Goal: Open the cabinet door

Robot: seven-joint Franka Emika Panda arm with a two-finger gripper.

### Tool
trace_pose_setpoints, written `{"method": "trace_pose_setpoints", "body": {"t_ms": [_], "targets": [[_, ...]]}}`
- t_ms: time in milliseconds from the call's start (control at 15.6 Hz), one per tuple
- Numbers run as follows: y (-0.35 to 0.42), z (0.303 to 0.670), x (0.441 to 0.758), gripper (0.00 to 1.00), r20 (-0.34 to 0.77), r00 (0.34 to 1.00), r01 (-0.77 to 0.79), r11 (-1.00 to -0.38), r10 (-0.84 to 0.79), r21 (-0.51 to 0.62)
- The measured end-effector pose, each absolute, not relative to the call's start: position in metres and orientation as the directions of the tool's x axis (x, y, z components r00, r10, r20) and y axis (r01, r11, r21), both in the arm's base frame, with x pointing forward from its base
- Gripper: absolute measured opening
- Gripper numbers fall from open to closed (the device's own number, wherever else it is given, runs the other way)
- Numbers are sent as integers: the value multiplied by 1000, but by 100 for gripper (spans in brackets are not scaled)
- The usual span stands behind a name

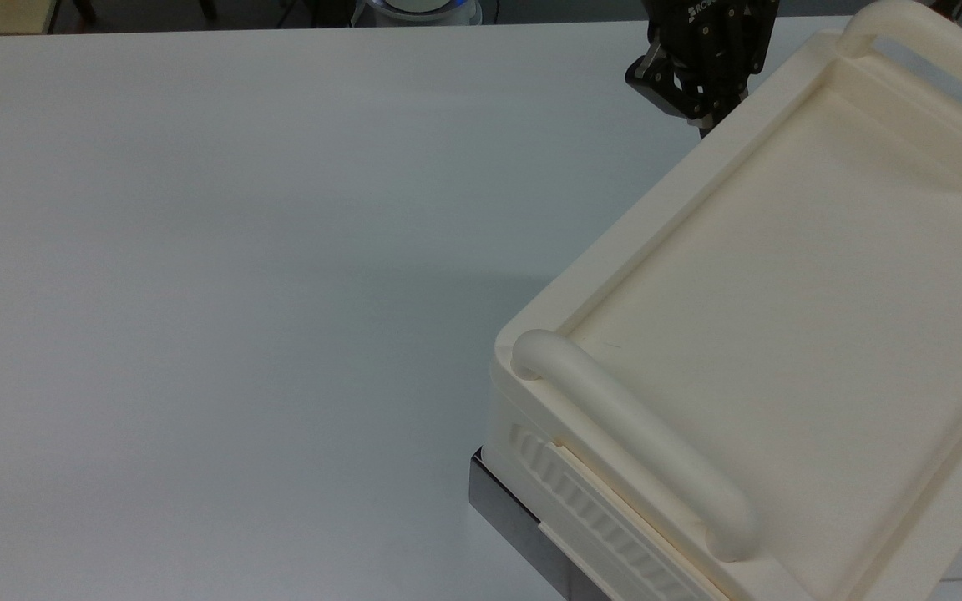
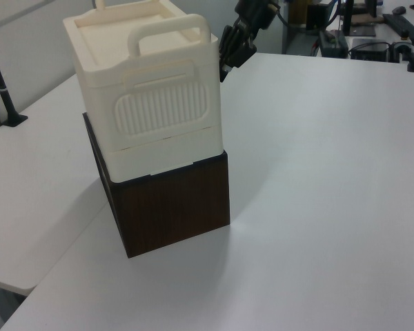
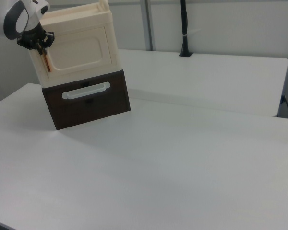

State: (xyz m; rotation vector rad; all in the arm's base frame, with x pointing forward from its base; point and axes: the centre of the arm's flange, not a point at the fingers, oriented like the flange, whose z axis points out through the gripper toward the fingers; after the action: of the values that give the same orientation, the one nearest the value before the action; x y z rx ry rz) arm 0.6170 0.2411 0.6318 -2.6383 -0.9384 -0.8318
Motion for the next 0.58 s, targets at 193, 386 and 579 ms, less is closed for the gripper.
{"method": "trace_pose_setpoints", "body": {"t_ms": [193,386,579], "targets": [[241,632,617,14,578,636,635,-772,511,-17],[241,632,617,14,578,636,635,-772,511,-17],[239,631,615,14,571,641,634,-774,513,-17]]}}
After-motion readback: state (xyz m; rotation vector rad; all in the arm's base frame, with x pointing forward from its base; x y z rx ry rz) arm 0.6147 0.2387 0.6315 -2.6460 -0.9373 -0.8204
